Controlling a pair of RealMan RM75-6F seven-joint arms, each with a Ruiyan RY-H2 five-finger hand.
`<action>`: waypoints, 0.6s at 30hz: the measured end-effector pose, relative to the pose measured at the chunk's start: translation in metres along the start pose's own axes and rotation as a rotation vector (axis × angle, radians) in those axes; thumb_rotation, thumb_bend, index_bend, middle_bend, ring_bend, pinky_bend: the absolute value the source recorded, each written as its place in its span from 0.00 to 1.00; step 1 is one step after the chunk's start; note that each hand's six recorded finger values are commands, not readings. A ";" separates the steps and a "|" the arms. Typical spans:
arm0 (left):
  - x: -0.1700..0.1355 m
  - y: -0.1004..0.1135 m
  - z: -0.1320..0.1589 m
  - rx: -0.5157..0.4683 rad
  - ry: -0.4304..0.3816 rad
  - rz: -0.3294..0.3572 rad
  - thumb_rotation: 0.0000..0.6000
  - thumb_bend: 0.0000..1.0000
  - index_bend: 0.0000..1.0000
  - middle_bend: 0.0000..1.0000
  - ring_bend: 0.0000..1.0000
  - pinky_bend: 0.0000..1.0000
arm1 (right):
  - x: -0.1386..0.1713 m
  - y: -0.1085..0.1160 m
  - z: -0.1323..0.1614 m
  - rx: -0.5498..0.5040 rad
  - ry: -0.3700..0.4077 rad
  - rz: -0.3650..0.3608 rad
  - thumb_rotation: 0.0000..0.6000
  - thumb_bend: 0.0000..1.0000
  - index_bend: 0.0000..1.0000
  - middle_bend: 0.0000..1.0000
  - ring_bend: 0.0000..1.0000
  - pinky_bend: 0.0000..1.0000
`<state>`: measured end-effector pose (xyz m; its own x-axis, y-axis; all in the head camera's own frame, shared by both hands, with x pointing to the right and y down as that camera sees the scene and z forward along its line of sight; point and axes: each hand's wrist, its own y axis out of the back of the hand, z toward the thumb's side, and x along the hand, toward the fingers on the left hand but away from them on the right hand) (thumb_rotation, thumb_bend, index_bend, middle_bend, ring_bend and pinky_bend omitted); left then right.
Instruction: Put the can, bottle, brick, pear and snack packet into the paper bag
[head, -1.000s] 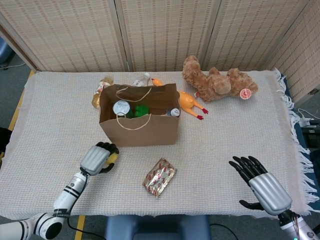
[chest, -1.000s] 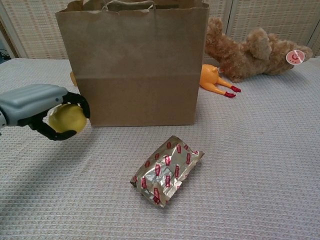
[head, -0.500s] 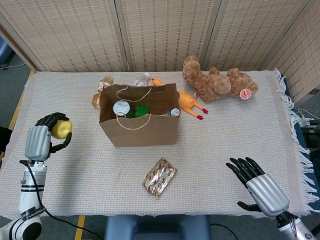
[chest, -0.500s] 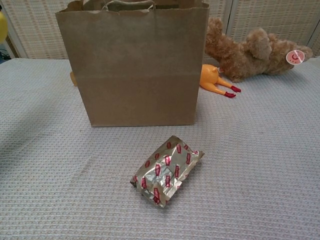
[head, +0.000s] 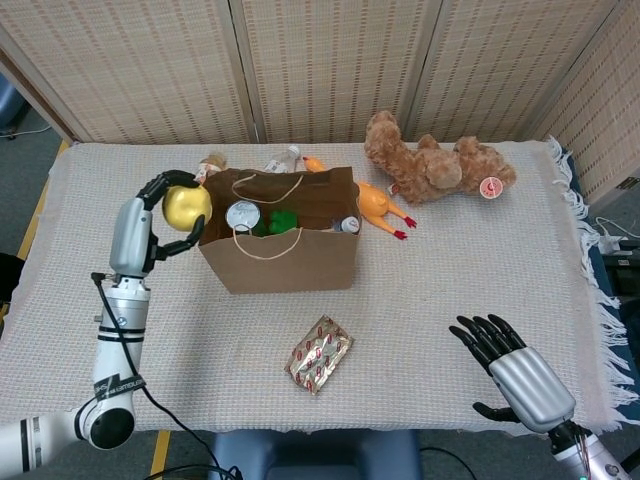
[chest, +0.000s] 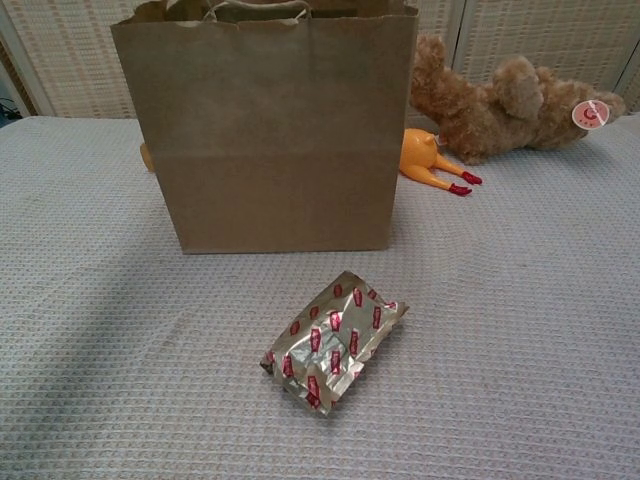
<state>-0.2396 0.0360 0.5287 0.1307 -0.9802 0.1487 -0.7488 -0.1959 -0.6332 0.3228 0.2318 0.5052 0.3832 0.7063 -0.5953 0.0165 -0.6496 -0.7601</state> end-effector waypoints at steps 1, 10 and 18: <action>0.002 -0.007 0.005 -0.008 -0.008 -0.012 1.00 0.58 0.62 0.63 0.59 0.72 | 0.000 0.000 0.000 -0.002 -0.001 -0.001 1.00 0.02 0.00 0.00 0.00 0.00; 0.004 -0.077 0.031 -0.028 -0.049 -0.138 1.00 0.58 0.62 0.63 0.59 0.72 | 0.000 0.001 -0.009 -0.018 -0.026 0.002 1.00 0.02 0.00 0.00 0.00 0.00; 0.002 -0.111 0.024 0.025 -0.053 -0.227 1.00 0.42 0.26 0.27 0.22 0.38 | 0.002 0.001 -0.012 -0.023 -0.035 0.000 1.00 0.02 0.00 0.00 0.00 0.00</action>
<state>-0.1409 0.0550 0.5807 0.3284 -0.9109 0.2499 -0.6799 -0.4117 -0.6068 0.3345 0.2288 0.5065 0.3509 0.7155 -0.6041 0.0384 -0.6556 -0.7542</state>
